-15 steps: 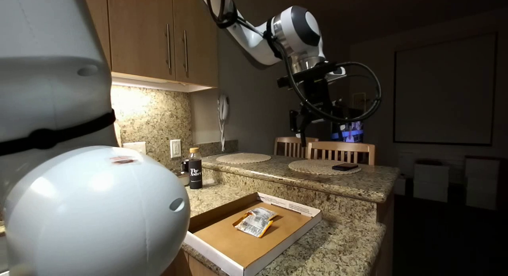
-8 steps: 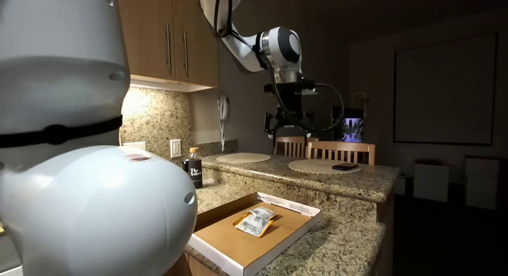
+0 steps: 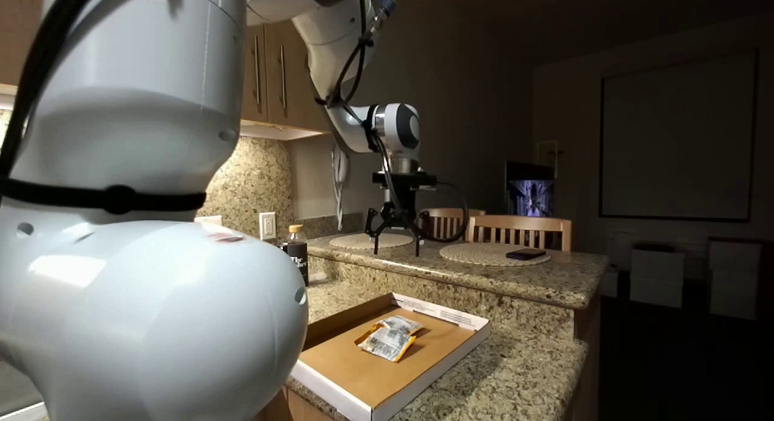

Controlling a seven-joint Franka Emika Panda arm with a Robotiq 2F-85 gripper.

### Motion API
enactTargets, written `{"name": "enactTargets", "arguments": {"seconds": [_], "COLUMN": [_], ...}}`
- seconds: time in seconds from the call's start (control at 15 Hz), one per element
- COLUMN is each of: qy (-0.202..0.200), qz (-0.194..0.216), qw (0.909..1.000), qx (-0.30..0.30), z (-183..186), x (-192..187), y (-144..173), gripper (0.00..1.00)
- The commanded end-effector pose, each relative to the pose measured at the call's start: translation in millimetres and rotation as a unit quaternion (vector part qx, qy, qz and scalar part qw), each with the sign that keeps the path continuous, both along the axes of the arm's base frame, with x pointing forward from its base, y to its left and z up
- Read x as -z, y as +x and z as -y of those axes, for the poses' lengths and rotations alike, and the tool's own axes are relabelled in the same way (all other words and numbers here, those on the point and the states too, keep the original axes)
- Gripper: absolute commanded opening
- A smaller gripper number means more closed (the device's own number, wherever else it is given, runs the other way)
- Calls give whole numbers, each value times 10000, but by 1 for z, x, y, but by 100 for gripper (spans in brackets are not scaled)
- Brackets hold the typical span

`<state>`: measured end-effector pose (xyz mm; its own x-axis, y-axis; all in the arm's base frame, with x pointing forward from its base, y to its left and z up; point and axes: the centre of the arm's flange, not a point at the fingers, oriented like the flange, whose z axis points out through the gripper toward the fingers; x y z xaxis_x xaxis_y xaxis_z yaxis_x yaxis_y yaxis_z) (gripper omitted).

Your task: Remove one sachet from the box and place it on the upper part of the countertop

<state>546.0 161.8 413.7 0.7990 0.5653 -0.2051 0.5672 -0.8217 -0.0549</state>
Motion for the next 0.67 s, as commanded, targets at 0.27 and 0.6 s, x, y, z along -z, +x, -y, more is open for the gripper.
{"name": "enactTargets", "arguments": {"seconds": [0.27, 0.6], "qy": [-555, -672], "qz": [-392, -171], "qw": [9970, 9972], "qx": [-384, 290], "z": [-63, -72], "x": [92, 134], "y": [29, 48], "gripper": [100, 100]}}
